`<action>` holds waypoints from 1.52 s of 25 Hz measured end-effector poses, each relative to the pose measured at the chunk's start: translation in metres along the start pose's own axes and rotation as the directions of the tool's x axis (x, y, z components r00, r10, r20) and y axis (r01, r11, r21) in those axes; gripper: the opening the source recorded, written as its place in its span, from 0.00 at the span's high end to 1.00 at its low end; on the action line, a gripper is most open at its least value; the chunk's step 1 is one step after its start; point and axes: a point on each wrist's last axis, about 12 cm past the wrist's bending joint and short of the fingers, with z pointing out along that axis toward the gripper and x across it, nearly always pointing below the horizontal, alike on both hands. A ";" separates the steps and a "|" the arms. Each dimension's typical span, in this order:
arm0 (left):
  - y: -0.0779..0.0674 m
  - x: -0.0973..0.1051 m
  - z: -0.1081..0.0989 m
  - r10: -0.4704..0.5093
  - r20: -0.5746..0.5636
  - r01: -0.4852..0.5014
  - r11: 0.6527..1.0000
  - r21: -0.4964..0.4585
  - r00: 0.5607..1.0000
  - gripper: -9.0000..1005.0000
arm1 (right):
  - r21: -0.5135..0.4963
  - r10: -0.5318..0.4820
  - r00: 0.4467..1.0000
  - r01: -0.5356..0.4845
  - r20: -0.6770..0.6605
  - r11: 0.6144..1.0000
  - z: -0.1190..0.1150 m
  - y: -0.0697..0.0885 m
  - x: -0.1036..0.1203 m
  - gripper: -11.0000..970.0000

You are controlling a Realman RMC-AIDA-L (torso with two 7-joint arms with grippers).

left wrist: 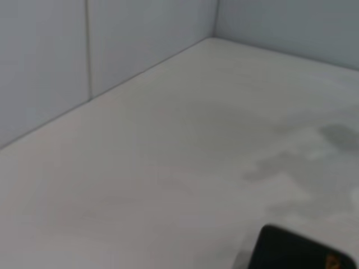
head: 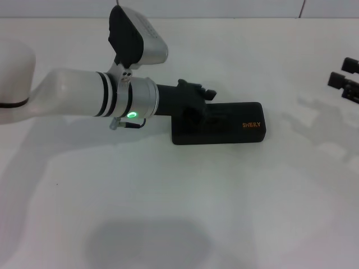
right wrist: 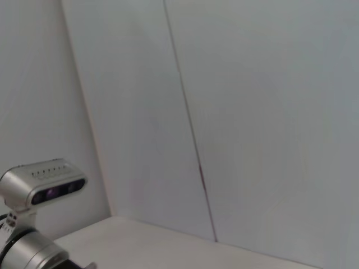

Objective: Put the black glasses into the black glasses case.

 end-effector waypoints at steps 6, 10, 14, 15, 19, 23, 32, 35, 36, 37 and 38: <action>-0.017 -0.008 -0.045 0.066 0.255 -0.105 0.984 0.143 0.965 0.36 | -0.205 -0.082 0.996 0.073 -0.036 0.976 0.039 0.020 -0.009 0.44; -0.019 0.004 -0.083 0.046 0.364 -0.119 0.976 0.180 0.930 0.36 | -0.352 -0.145 0.987 0.114 -0.062 0.929 0.067 0.037 -0.013 0.37; -0.019 0.030 -0.125 0.020 0.499 -0.106 0.984 0.143 0.866 0.36 | -0.432 -0.200 0.979 0.167 -0.032 0.886 0.088 0.050 -0.015 0.23; -0.021 0.039 -0.136 0.022 0.534 -0.110 0.985 0.133 0.845 0.36 | -0.449 -0.219 0.976 0.191 -0.011 0.873 0.092 0.053 -0.015 0.20; -0.034 0.062 -0.159 0.042 0.591 -0.137 0.984 0.116 0.805 0.36 | -0.471 -0.265 0.962 0.263 0.062 0.842 0.099 0.061 -0.015 0.10; -0.041 0.072 -0.163 0.051 0.592 -0.145 0.983 0.112 0.805 0.35 | -0.476 -0.289 0.952 0.300 0.098 0.827 0.101 0.066 -0.013 0.10; -0.045 0.076 -0.159 0.070 0.566 -0.173 0.976 0.130 0.821 0.35 | -0.473 -0.285 0.953 0.300 0.105 0.829 0.103 0.068 -0.008 0.10; -0.046 0.077 -0.158 0.083 0.569 -0.185 0.975 0.124 0.818 0.35 | -0.470 -0.285 0.953 0.298 0.102 0.831 0.103 0.068 -0.007 0.10; -0.047 0.077 -0.158 0.086 0.570 -0.188 0.975 0.122 0.817 0.35 | -0.469 -0.284 0.954 0.297 0.101 0.831 0.102 0.068 -0.007 0.10; -0.047 0.077 -0.157 0.089 0.571 -0.190 0.974 0.120 0.816 0.35 | -0.469 -0.284 0.954 0.297 0.101 0.832 0.102 0.068 -0.007 0.10; -0.047 0.077 -0.157 0.090 0.572 -0.191 0.974 0.120 0.815 0.35 | -0.469 -0.284 0.954 0.297 0.100 0.832 0.102 0.068 -0.007 0.10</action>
